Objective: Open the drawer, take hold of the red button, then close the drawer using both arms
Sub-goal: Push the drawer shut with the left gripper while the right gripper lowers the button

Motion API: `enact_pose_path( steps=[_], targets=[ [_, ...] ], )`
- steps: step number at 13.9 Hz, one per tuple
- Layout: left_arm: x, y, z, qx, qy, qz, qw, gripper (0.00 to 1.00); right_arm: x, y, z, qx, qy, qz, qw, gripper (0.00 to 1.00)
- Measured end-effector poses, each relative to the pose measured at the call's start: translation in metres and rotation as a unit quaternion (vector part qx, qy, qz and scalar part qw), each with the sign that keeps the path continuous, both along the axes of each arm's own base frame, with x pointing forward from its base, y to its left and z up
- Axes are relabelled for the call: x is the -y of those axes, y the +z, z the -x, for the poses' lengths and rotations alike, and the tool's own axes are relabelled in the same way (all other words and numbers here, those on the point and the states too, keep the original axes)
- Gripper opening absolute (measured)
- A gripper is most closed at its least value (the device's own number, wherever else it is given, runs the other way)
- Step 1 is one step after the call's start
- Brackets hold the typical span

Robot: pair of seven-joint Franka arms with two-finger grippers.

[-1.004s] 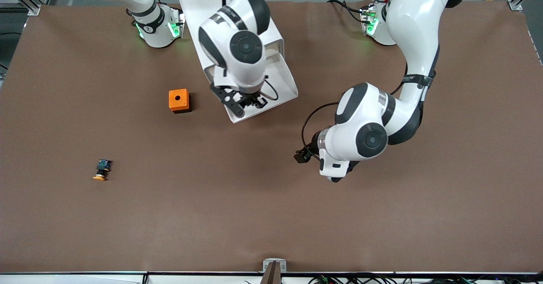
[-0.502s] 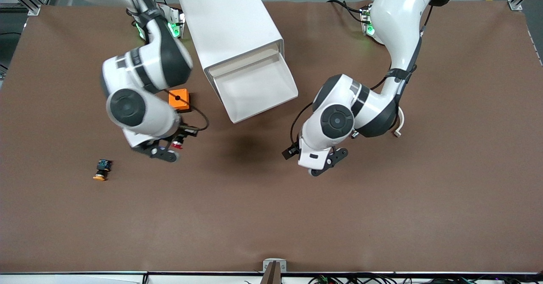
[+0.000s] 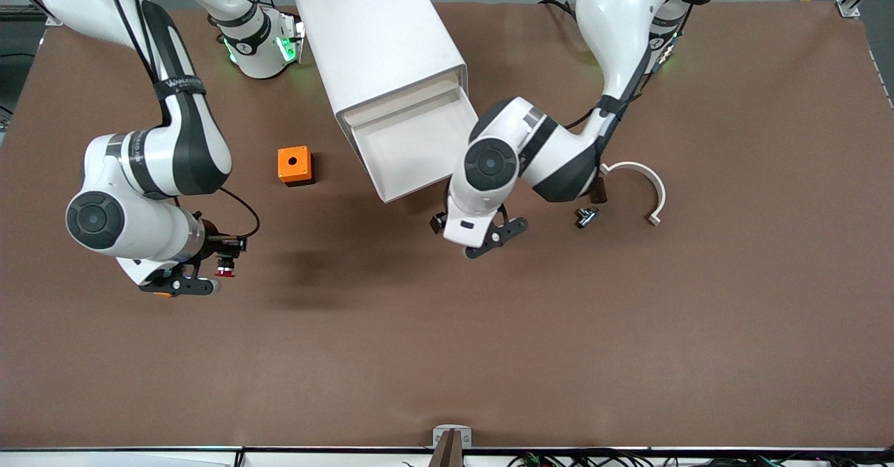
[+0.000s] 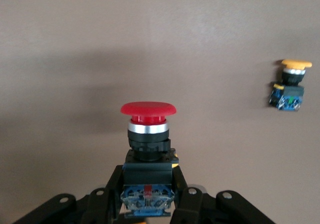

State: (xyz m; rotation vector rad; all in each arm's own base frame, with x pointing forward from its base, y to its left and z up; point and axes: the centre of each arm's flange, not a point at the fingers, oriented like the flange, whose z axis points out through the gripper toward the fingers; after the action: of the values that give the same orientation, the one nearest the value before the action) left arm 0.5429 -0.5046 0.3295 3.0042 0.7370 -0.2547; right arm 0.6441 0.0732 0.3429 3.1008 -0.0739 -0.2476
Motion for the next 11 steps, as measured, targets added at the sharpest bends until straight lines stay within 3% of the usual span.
enact_pose_path(
  steps=[3,8,11],
  targets=[
    [0.024,-0.010,0.029,-0.006,-0.024,-0.009,1.000,1.00,0.041,-0.025,0.006,0.013,-0.010,-0.002,1.000,0.42],
    [0.049,-0.023,0.063,-0.015,-0.053,-0.019,0.998,1.00,0.070,-0.064,0.018,0.077,-0.026,0.008,0.997,0.42],
    [0.060,-0.027,0.080,-0.018,-0.059,-0.023,0.998,1.00,0.081,-0.079,0.026,0.084,-0.033,0.011,0.996,0.42]
  ],
)
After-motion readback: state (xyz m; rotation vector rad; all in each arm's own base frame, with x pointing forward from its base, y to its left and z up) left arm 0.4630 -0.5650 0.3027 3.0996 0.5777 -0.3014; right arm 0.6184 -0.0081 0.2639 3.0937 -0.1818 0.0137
